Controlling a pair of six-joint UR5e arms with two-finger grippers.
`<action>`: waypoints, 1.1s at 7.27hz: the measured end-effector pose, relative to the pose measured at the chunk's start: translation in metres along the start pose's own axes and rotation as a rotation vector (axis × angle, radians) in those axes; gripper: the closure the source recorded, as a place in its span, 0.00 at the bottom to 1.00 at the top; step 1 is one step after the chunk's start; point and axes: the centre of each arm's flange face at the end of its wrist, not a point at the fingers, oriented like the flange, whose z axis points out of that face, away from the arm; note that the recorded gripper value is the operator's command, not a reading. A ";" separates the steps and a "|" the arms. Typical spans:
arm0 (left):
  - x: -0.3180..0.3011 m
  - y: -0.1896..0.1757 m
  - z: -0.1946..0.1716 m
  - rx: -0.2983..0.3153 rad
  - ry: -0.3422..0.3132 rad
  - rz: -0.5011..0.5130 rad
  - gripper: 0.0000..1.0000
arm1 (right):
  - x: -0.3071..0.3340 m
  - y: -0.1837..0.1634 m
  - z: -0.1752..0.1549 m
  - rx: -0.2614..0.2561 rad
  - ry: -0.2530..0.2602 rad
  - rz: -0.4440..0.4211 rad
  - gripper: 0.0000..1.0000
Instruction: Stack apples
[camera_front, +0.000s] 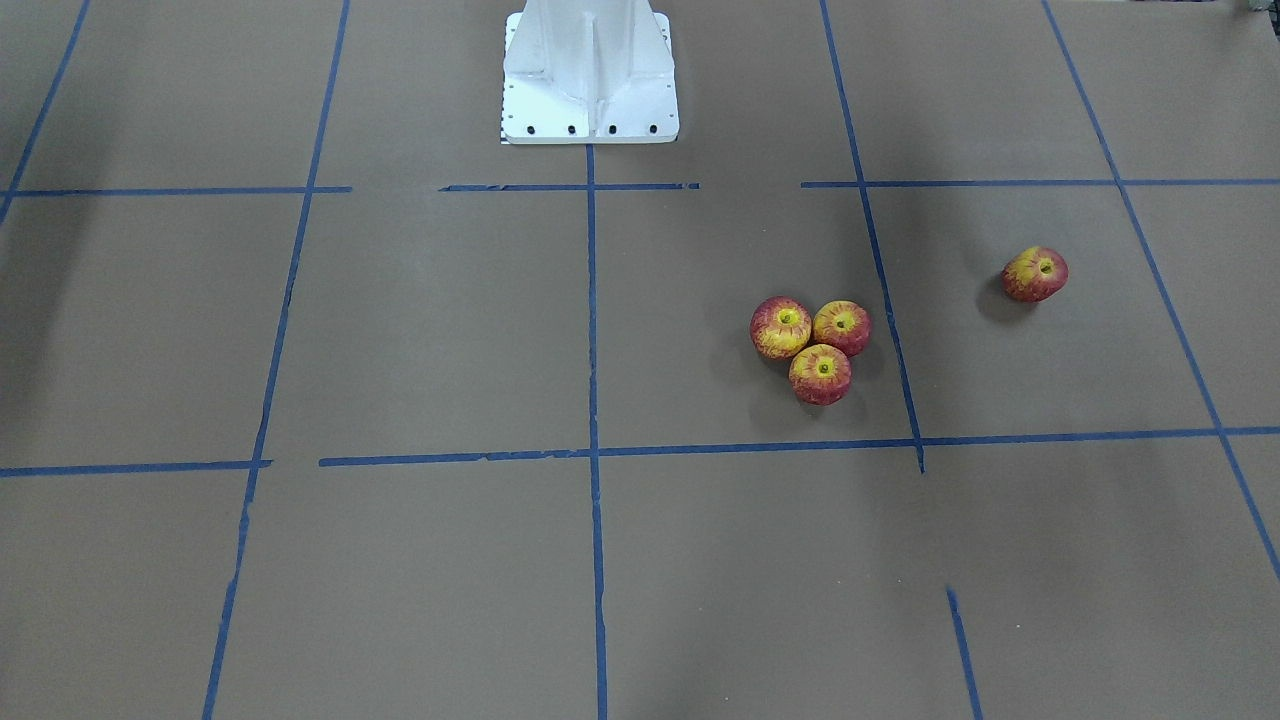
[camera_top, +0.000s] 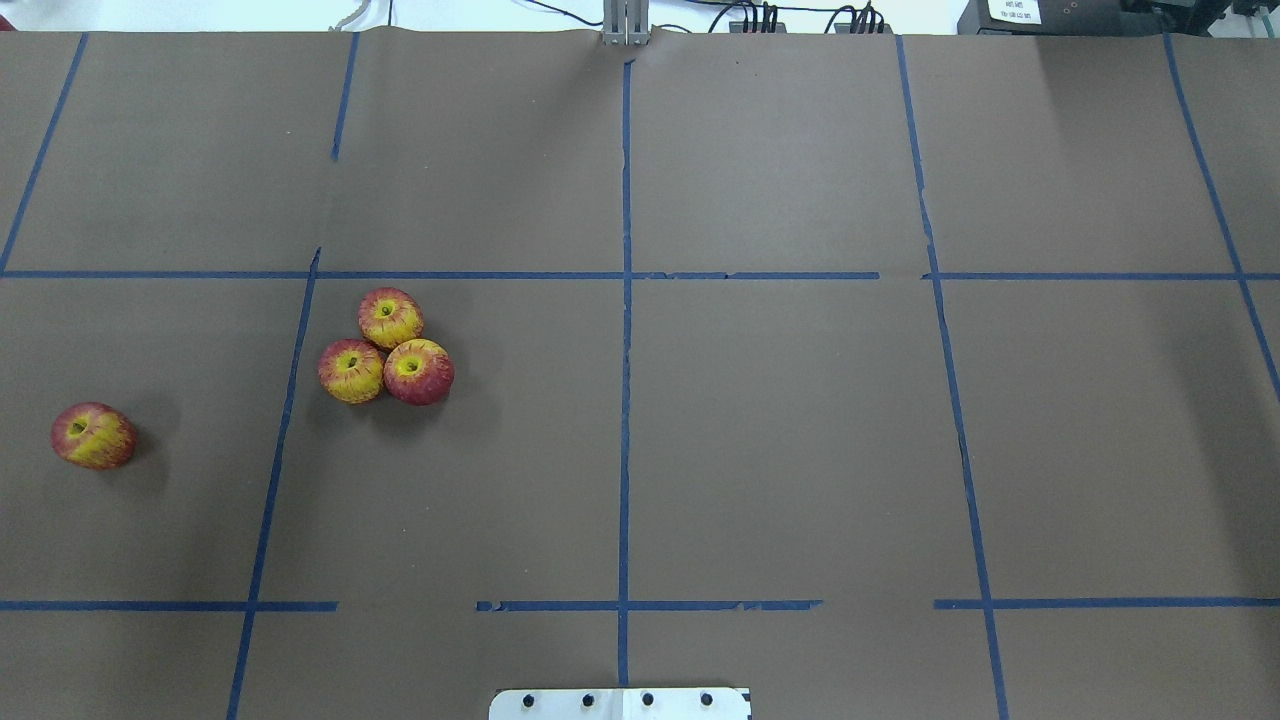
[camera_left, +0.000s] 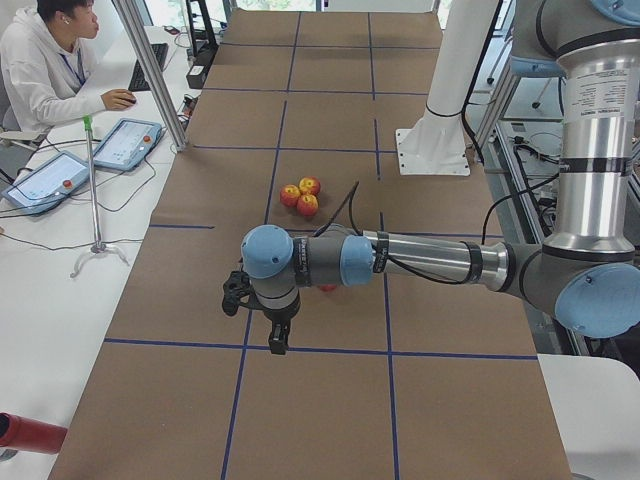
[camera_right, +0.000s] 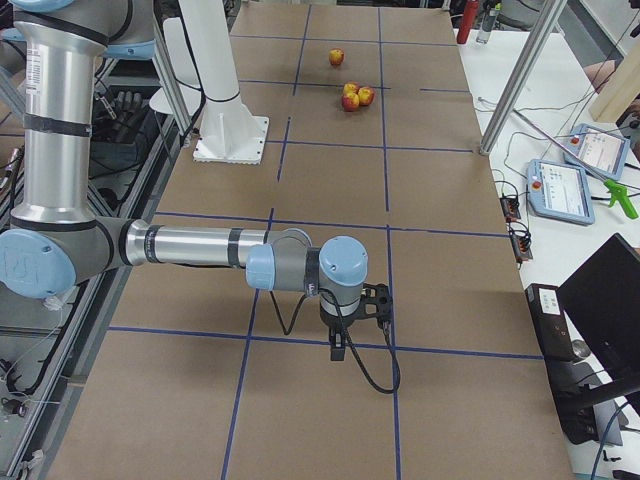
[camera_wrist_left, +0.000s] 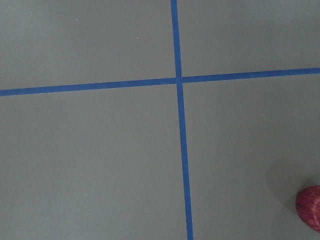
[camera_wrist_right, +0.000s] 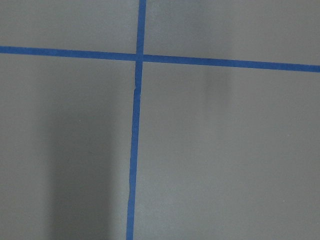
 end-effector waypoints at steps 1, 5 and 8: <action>0.002 0.001 0.000 0.001 0.015 -0.001 0.00 | 0.000 0.000 0.000 0.000 0.000 0.000 0.00; 0.016 -0.002 -0.012 0.031 0.037 0.025 0.00 | 0.000 0.000 0.000 0.000 0.000 0.000 0.00; 0.078 -0.018 0.029 0.050 0.071 0.102 0.00 | 0.000 0.000 0.000 0.000 0.000 0.000 0.00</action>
